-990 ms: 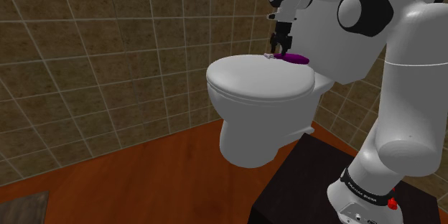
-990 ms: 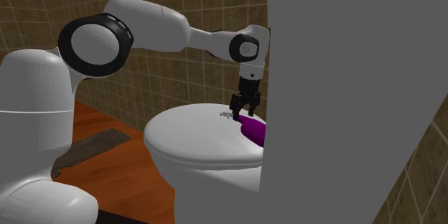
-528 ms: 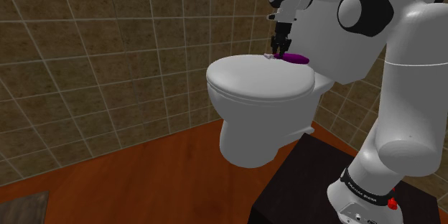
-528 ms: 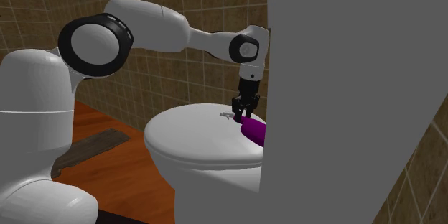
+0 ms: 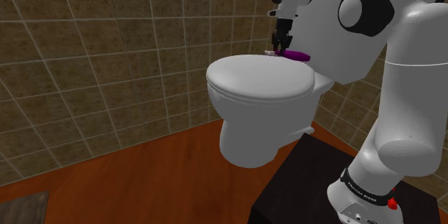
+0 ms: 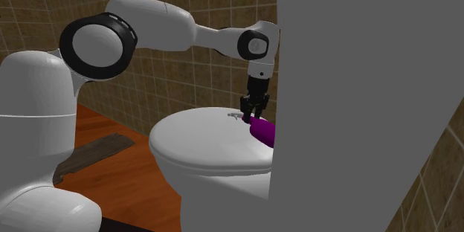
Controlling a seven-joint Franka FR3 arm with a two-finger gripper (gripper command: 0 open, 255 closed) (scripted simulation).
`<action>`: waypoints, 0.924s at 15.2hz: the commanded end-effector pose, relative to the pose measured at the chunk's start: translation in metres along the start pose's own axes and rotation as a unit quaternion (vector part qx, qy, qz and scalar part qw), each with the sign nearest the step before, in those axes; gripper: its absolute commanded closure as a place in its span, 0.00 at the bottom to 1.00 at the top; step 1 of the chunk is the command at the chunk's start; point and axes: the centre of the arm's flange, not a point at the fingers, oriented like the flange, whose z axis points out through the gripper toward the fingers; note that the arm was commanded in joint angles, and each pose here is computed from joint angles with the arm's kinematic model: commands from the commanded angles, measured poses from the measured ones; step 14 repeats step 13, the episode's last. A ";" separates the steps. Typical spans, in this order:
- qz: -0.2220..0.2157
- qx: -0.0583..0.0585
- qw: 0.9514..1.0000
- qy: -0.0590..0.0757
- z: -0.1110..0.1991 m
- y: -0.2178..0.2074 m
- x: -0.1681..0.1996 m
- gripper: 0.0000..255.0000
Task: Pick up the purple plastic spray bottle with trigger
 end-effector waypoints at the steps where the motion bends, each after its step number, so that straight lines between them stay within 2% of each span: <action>1: 0.000 0.000 1.000 0.000 -0.010 0.000 0.001 1.00; 11: 0.000 0.000 1.000 0.000 -0.062 -0.006 0.004 1.00; 14: 0.000 0.000 1.000 0.000 -0.063 -0.007 0.004 1.00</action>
